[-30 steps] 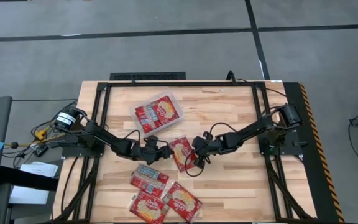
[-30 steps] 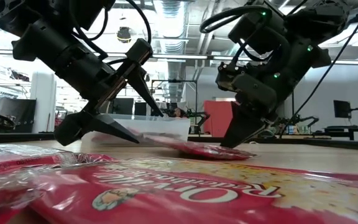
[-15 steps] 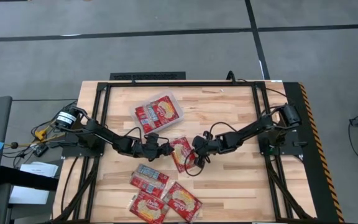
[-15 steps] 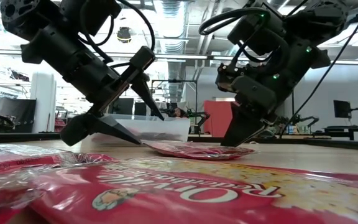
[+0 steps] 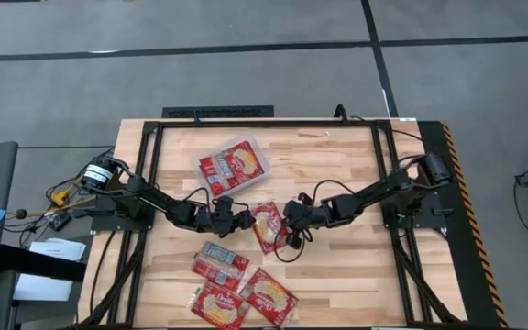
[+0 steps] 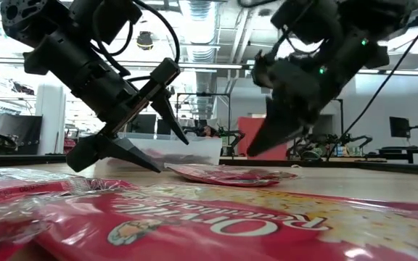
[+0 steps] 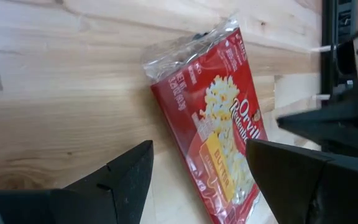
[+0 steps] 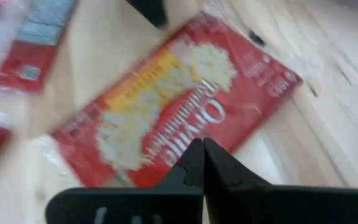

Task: Sort popcorn bags into baskets
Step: Put the red popcorn bag into the transparent bin, then put the top red popcorn bag into the transparent bin

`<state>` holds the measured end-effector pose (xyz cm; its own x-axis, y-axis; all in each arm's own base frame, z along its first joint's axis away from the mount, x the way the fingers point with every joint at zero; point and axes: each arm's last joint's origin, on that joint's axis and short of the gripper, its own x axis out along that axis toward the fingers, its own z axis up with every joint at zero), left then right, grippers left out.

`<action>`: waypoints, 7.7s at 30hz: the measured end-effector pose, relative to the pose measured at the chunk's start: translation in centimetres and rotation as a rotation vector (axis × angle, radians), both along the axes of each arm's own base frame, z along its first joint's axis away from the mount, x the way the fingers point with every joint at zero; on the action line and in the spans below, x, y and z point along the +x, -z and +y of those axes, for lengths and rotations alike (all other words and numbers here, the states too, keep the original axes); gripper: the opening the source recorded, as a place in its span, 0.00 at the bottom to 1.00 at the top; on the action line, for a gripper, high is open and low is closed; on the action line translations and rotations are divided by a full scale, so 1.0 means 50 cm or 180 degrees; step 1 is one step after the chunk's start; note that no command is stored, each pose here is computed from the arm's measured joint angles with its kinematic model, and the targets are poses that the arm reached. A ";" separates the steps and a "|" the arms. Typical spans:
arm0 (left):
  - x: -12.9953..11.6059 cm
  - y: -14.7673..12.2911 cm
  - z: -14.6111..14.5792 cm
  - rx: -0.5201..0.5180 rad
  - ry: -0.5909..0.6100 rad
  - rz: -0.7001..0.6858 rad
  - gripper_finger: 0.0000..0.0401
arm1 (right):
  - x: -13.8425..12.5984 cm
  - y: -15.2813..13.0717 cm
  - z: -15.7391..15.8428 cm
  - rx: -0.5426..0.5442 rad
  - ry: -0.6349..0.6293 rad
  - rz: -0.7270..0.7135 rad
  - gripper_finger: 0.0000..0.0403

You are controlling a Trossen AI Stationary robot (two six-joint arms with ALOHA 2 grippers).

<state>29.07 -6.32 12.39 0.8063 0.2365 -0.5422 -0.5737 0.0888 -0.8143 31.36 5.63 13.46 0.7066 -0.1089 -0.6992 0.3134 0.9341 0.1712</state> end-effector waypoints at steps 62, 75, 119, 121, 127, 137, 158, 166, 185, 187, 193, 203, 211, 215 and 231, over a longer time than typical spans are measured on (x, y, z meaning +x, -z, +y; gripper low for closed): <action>0.105 0.019 -0.021 0.0173 -0.0060 0.0006 0.48 | 0.019 0.045 -0.020 0.0008 -0.0022 0.0024 0.03; 0.113 -0.016 -0.025 -0.0075 -0.0008 -0.0265 0.02 | -0.036 -0.069 -0.027 -0.0132 -0.0231 0.0066 0.04; -0.024 -0.158 0.382 0.0733 -0.0127 0.0918 0.01 | -0.150 -0.190 -0.105 -0.0737 -0.0108 0.0313 0.06; -0.019 -0.149 0.385 0.0703 -0.0048 0.0911 0.01 | -0.148 -0.192 -0.105 -0.0737 -0.0099 0.0280 0.08; -0.011 -0.119 0.389 0.0573 -0.0059 0.1043 0.03 | -0.148 -0.192 -0.105 -0.0736 -0.0094 0.0273 0.07; -0.009 -0.129 0.390 0.0691 -0.0086 0.0964 0.40 | -0.149 -0.191 -0.104 -0.0736 -0.0102 0.0286 0.08; -0.103 -0.264 0.194 0.0394 0.1000 0.0882 0.65 | -0.146 -0.192 -0.089 -0.0298 -0.0558 0.0195 0.12; -0.116 -0.243 -0.038 0.0007 0.1216 0.0918 0.63 | -0.138 -0.200 -0.079 -0.0328 -0.0706 0.0000 0.12; -0.105 -0.062 -0.226 -0.0451 0.0848 0.1480 0.63 | -0.078 -0.163 -0.058 -0.0223 -0.1114 -0.0242 0.08; -0.083 -0.049 -0.219 -0.0451 0.0916 0.1469 0.63 | -0.065 -0.150 -0.052 -0.0208 -0.1157 -0.0272 0.07; -0.018 -0.022 -0.158 -0.0293 0.1019 0.1388 0.63 | -0.034 -0.124 -0.046 -0.0121 -0.1261 -0.0323 0.05; 0.073 -0.028 0.029 0.0166 0.1034 0.0972 0.63 | -0.024 -0.143 -0.045 -0.0077 -0.1544 -0.0534 0.08; 0.061 -0.119 0.057 0.0023 0.1265 0.0461 0.58 | -0.015 -0.105 -0.051 0.0013 -0.1812 -0.0554 0.03; 0.041 -0.158 0.035 0.0036 0.1272 0.0356 0.56 | 0.007 -0.082 -0.062 0.0148 -0.1953 -0.0691 0.05; 0.009 -0.084 -0.094 -0.0312 0.0518 0.0573 0.54 | 0.056 0.061 -0.120 0.0429 -0.1820 -0.0390 0.06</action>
